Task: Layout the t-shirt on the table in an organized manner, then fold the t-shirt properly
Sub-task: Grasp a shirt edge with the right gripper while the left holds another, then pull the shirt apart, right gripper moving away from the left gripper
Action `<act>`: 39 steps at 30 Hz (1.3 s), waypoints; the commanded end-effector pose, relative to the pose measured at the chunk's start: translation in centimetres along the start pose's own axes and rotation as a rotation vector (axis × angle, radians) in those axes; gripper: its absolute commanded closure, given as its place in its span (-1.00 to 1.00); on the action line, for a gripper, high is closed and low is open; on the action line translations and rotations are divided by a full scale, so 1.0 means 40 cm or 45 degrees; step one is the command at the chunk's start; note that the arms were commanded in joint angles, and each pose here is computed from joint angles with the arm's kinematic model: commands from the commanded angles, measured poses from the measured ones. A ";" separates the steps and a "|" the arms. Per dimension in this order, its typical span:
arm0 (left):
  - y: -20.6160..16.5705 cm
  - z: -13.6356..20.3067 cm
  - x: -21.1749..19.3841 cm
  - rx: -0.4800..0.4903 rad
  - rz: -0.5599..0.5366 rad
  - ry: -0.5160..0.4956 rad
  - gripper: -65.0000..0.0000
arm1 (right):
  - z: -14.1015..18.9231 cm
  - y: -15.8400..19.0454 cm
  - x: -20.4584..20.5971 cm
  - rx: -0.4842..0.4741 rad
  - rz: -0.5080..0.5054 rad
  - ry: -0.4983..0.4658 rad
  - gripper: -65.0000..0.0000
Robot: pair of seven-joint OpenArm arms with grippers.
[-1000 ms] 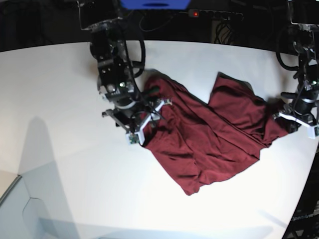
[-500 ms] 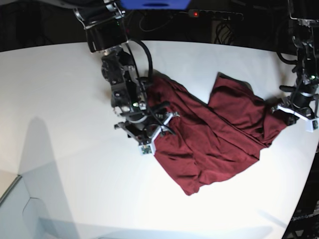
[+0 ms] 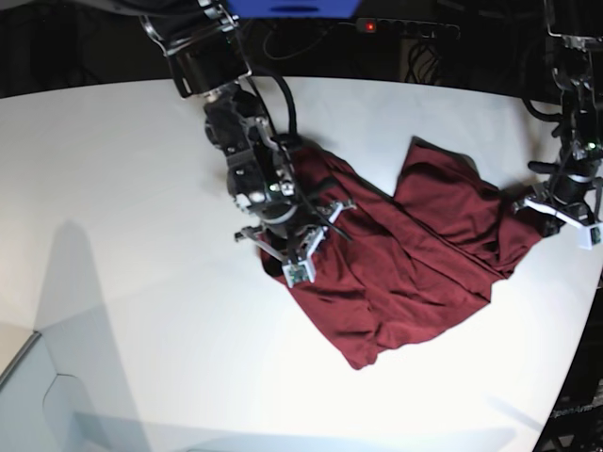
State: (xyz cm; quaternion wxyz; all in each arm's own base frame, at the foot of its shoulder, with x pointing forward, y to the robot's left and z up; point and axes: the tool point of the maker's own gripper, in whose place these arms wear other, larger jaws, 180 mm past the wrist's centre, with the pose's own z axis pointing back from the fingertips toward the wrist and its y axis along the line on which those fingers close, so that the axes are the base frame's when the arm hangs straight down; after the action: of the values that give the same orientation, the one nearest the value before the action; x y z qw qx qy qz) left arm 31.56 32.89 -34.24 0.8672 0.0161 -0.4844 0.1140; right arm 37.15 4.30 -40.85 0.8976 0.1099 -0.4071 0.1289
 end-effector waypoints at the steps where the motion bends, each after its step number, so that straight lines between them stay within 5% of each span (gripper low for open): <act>1: 0.008 0.005 0.051 0.003 -0.018 -0.070 0.99 | 0.002 0.006 0.081 0.008 0.010 -0.102 1.00; 6: 0.009 0.005 0.053 0.006 -0.016 -0.074 0.99 | 0.015 -0.012 0.142 -0.008 0.016 -0.167 1.00; 16: 0.102 0.029 0.093 0.132 0.140 -0.175 0.99 | 0.232 -0.295 0.394 -0.300 -0.046 -0.509 1.00; 24: 0.149 0.050 0.175 0.189 0.209 -0.303 0.99 | 0.350 -0.387 0.522 -0.413 -0.053 -0.708 1.00; 39: 0.279 0.151 0.328 0.337 0.342 -0.581 0.99 | 0.434 -0.556 0.545 -0.600 -0.152 -0.777 1.00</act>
State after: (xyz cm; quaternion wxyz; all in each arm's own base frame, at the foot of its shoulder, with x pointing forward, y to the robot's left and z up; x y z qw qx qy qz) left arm 30.65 44.88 -22.72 0.7190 0.0819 -0.6259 0.2908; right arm 45.69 -18.69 -17.34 0.7644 -0.0400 -0.6408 -0.0599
